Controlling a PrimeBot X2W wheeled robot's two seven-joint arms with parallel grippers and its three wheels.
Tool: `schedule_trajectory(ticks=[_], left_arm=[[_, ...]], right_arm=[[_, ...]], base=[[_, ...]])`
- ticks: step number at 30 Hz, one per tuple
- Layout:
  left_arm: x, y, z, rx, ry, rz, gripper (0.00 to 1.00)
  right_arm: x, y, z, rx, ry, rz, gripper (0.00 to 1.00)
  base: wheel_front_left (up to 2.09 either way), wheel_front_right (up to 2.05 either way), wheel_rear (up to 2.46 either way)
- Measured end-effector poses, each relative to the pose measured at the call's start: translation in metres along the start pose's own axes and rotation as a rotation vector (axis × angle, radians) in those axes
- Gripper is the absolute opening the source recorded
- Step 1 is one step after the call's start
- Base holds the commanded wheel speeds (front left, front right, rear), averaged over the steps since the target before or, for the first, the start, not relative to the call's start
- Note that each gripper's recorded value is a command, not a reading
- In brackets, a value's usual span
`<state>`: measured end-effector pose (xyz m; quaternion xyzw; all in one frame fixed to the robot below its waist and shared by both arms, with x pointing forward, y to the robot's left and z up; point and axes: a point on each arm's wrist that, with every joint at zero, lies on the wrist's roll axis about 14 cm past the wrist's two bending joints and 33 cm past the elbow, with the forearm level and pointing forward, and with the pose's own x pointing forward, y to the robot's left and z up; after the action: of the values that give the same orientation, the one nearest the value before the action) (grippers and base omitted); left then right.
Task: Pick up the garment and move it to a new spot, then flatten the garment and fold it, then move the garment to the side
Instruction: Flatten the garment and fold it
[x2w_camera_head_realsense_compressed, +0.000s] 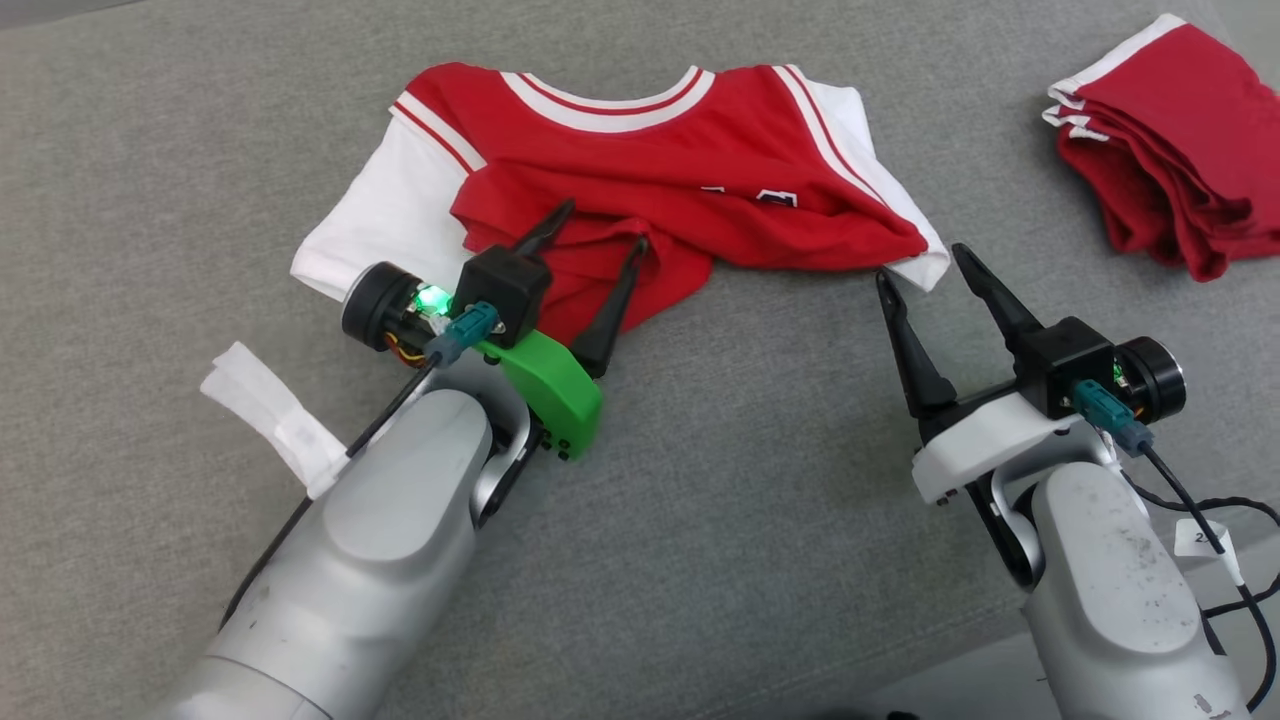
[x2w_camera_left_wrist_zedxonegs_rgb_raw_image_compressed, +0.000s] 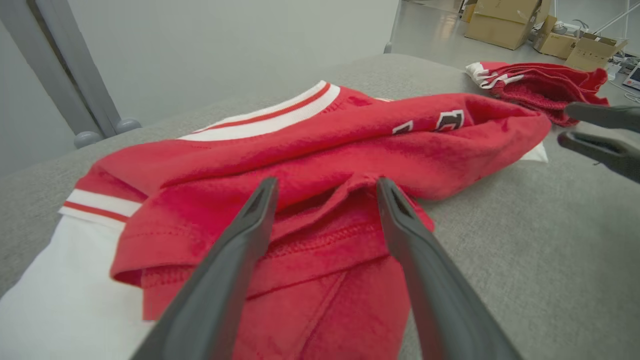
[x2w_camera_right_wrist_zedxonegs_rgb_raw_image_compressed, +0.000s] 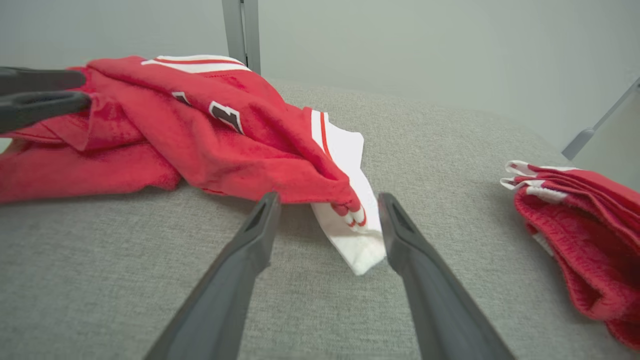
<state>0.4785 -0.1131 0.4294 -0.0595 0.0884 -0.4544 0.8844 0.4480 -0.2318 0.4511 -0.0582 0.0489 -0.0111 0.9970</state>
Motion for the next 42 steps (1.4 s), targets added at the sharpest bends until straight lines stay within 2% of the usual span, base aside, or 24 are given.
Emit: schedule_trajectory(ticks=[4,5,6,7,14,20,29,34,40,41,42], left_arm=[[0.004,-0.005,-0.025,-0.007,0.073,-0.019,1.00],[0.004,-0.005,-0.027,-0.012,0.080,-0.018,0.93],[0.005,-0.004,-0.027,-0.012,0.083,-0.015,0.27],[0.005,-0.003,-0.025,-0.012,0.080,-0.012,0.00],[0.005,-0.006,0.016,-0.026,-0.037,0.000,0.00],[-0.021,-0.007,0.063,-0.048,-0.189,0.049,0.00],[-0.109,0.038,0.118,0.030,-0.358,0.287,0.00],[-0.174,0.064,0.111,0.055,-0.355,0.453,0.00],[-0.260,0.090,0.081,0.041,-0.320,0.704,0.00],[-0.270,0.091,0.076,0.045,-0.308,0.730,0.22],[-0.280,0.093,0.065,0.039,-0.283,0.764,0.49]], right_arm=[[-0.005,-0.007,-0.005,0.000,0.018,-0.017,1.00],[-0.006,-0.008,-0.006,-0.001,0.021,-0.021,1.00],[-0.006,-0.009,-0.006,0.000,0.021,-0.025,1.00],[-0.006,-0.009,-0.006,0.000,0.019,-0.026,1.00],[-0.009,-0.010,0.000,0.011,0.004,-0.032,1.00],[-0.020,-0.007,-0.004,0.030,0.019,-0.035,1.00],[-0.038,0.012,-0.007,0.075,0.026,-0.001,1.00],[-0.040,0.029,0.004,0.094,-0.002,0.042,1.00],[-0.043,0.045,0.016,0.109,-0.035,0.085,1.00],[-0.044,0.047,0.017,0.111,-0.038,0.092,1.00],[-0.045,0.051,0.017,0.111,-0.038,0.103,1.00]], base=[[0.00,0.00,0.00],[0.00,0.00,0.00],[0.00,0.00,0.00],[0.00,0.00,0.00],[0.00,0.00,0.00],[0.00,0.00,0.00],[0.00,0.00,0.00],[0.00,0.00,0.00],[0.00,0.00,0.00],[0.00,0.00,0.00],[0.00,0.00,0.00]])
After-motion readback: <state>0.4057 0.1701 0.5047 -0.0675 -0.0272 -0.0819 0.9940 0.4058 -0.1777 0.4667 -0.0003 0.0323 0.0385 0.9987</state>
